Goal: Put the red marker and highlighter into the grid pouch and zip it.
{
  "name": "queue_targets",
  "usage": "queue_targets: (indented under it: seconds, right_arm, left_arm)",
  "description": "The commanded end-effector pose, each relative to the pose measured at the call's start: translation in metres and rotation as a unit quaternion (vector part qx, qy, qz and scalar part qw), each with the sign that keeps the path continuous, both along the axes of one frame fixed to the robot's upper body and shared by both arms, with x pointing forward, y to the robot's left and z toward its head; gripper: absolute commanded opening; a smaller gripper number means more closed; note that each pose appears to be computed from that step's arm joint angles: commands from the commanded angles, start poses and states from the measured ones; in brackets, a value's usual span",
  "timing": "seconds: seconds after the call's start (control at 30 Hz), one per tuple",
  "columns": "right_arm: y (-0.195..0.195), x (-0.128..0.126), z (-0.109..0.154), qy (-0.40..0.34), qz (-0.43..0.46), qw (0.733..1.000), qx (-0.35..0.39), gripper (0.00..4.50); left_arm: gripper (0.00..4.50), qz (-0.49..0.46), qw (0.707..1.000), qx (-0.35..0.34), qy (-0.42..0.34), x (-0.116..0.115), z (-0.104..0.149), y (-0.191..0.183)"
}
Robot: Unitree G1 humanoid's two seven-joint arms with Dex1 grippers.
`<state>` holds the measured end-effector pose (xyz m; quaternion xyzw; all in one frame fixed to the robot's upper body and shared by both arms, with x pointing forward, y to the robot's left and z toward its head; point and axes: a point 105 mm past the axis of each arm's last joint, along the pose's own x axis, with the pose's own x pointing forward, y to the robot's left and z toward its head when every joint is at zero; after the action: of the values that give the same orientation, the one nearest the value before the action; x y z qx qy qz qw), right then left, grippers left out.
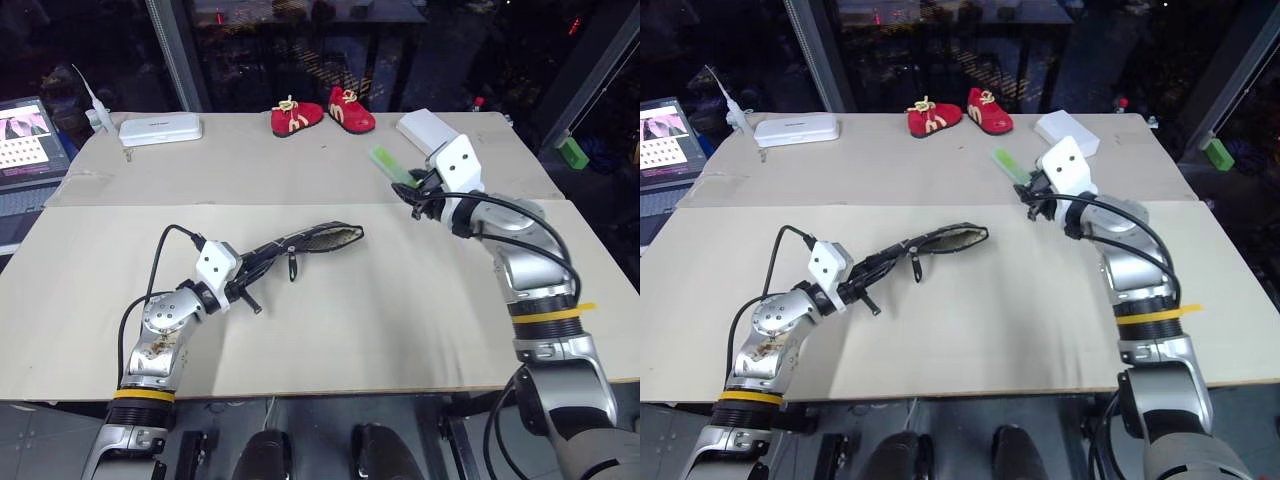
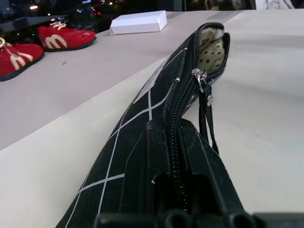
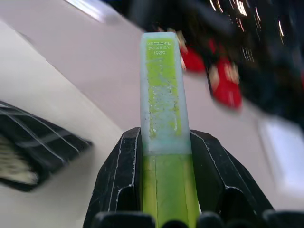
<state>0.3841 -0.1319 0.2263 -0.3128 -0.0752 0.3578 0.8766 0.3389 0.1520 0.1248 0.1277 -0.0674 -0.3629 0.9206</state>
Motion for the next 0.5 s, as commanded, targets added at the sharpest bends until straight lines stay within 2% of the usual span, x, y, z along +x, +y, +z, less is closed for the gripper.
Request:
queue_targets:
  seconds: [0.03,0.17,0.5]
  right_arm:
    - [0.012,-0.031,-0.021,0.0,0.103,0.989,-0.108,1.06]
    - [0.015,-0.04,-0.034,0.003,0.133,0.978,-0.158,1.06]
    - [0.029,-0.03,-0.038,-0.01,0.13,0.977,-0.169,1.06]
  left_arm:
    - [0.0,0.001,1.0,-0.006,-0.021,0.0,0.013,0.001]
    - [0.0,0.001,1.0,-0.007,-0.022,0.0,0.013,0.0]
    - [0.0,-0.002,1.0,-0.009,-0.022,0.0,0.012,-0.002]
